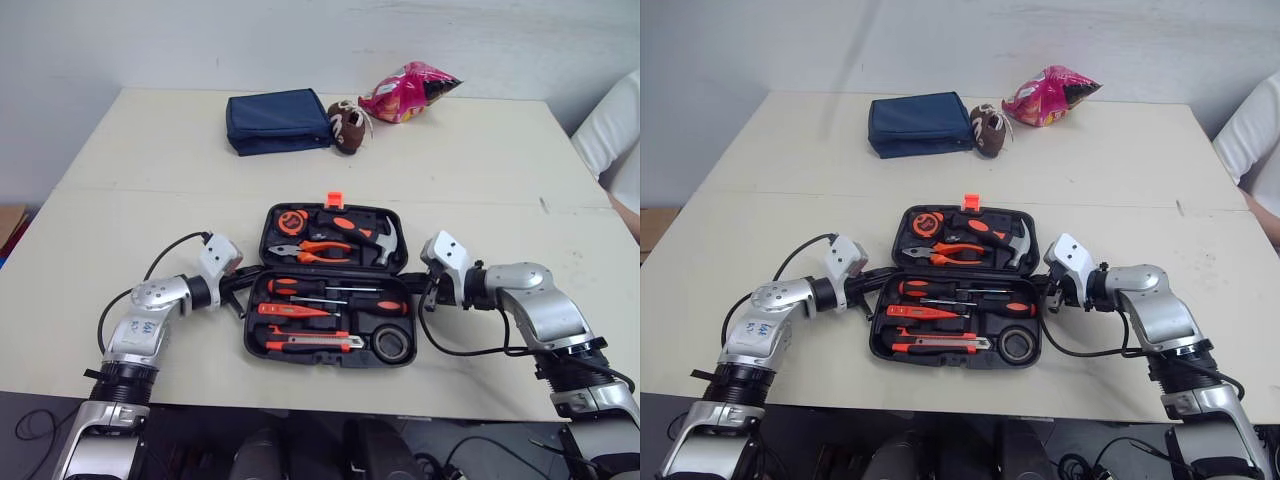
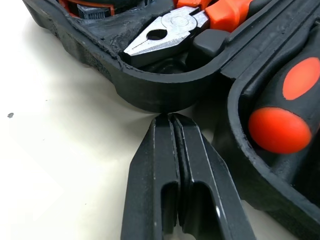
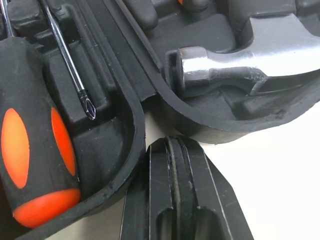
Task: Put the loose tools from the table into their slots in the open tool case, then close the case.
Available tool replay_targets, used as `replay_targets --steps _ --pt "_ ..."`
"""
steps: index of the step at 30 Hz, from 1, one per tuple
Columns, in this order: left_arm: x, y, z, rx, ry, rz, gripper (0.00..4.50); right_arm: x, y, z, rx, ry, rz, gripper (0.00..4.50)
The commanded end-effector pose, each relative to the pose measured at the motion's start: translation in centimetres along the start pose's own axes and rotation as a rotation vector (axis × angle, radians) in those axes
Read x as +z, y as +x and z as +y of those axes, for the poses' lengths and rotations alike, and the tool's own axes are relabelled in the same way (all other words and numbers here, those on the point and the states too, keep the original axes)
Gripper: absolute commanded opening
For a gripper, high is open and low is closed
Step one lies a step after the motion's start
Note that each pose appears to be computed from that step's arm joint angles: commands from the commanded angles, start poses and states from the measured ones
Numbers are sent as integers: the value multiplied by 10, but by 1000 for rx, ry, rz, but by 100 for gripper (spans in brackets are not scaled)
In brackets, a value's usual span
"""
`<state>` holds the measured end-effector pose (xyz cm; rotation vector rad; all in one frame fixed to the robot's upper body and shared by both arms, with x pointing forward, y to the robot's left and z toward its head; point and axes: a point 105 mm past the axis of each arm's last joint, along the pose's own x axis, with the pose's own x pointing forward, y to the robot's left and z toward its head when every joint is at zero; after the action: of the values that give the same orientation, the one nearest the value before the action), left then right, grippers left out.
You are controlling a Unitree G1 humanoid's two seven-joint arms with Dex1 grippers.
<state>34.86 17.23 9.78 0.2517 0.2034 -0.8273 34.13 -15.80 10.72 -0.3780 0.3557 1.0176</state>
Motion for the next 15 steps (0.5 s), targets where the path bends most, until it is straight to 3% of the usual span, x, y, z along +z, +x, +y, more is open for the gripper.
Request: replay_targets --steps 1,3,7,10,13,14,15 --pt "-11 -18 13 68 -14 30 2 1 -6 -2 -6 12 -9 0" --pt "-10 -28 16 83 5 22 2 3 -17 -6 -24 66 -26 0" --pt "8 -57 27 138 30 -69 0 3 -40 -12 -61 93 -14 143" --pt "20 -67 26 124 55 -87 134 12 -54 -19 -104 139 -57 304" --pt "47 -72 30 133 -56 -72 268 39 -71 -27 -139 410 -116 449" --pt "51 -72 27 118 -92 -46 314 44 -73 -28 -153 460 -104 450" --pt "54 -67 24 97 -138 -16 354 41 -74 -27 -168 465 -3 450"
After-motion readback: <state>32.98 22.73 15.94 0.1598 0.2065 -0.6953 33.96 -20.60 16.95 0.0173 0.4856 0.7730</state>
